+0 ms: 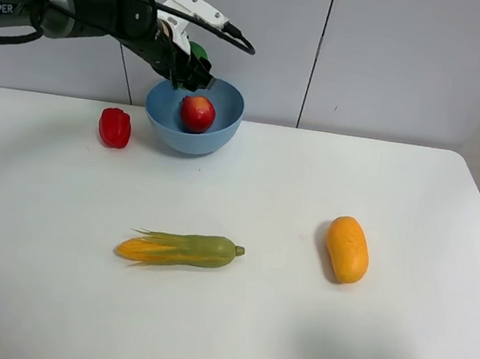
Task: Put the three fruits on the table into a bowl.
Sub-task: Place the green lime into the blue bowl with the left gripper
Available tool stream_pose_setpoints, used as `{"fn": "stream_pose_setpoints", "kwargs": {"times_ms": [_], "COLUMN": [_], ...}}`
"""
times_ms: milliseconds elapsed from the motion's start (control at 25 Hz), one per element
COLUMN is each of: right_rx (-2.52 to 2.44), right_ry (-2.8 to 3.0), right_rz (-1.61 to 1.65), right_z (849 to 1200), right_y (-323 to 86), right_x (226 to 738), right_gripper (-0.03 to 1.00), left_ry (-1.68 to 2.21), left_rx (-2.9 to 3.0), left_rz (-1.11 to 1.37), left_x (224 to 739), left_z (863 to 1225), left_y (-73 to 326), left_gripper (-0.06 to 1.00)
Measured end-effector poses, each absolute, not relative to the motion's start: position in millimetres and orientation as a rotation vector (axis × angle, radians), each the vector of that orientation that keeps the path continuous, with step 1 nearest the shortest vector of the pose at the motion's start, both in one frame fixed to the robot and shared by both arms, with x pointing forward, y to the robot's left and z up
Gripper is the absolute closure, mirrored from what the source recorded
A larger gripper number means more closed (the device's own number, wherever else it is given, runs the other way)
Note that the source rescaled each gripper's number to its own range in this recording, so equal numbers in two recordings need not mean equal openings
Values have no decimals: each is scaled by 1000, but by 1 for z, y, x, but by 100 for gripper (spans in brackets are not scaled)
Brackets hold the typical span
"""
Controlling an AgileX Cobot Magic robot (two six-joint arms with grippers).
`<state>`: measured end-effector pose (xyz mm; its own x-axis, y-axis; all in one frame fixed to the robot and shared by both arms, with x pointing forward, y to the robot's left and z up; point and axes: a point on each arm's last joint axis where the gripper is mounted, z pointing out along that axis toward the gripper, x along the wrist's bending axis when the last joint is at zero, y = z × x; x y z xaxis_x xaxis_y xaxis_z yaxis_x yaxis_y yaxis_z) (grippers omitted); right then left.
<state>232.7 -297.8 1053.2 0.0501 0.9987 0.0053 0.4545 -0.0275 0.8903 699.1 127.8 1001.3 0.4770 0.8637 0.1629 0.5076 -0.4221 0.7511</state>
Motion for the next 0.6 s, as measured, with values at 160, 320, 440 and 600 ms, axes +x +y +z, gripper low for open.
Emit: {"fn": "stream_pose_setpoints", "kwargs": {"times_ms": [160,320,440,600], "right_rx": [1583,1583,1583,1583], "right_ry": [1501,1501,1501,1501], "right_rz": [924,924,924,924], "right_z": [1053,1053,1053,1053], "right_y": [-298,-298,-298,-298], "right_x": [233,233,233,233], "right_gripper": [-3,-3,-3,-3], "left_ry": [1150,1170,1205,1243], "left_rx": [2077,2092,2062,2035], "left_rz": [702,675,643,615], "left_x": [701,703,702,702], "left_z": [993,983,982,982], "left_y": [126,125,124,124], "left_gripper": [92,87,18,-2]}}
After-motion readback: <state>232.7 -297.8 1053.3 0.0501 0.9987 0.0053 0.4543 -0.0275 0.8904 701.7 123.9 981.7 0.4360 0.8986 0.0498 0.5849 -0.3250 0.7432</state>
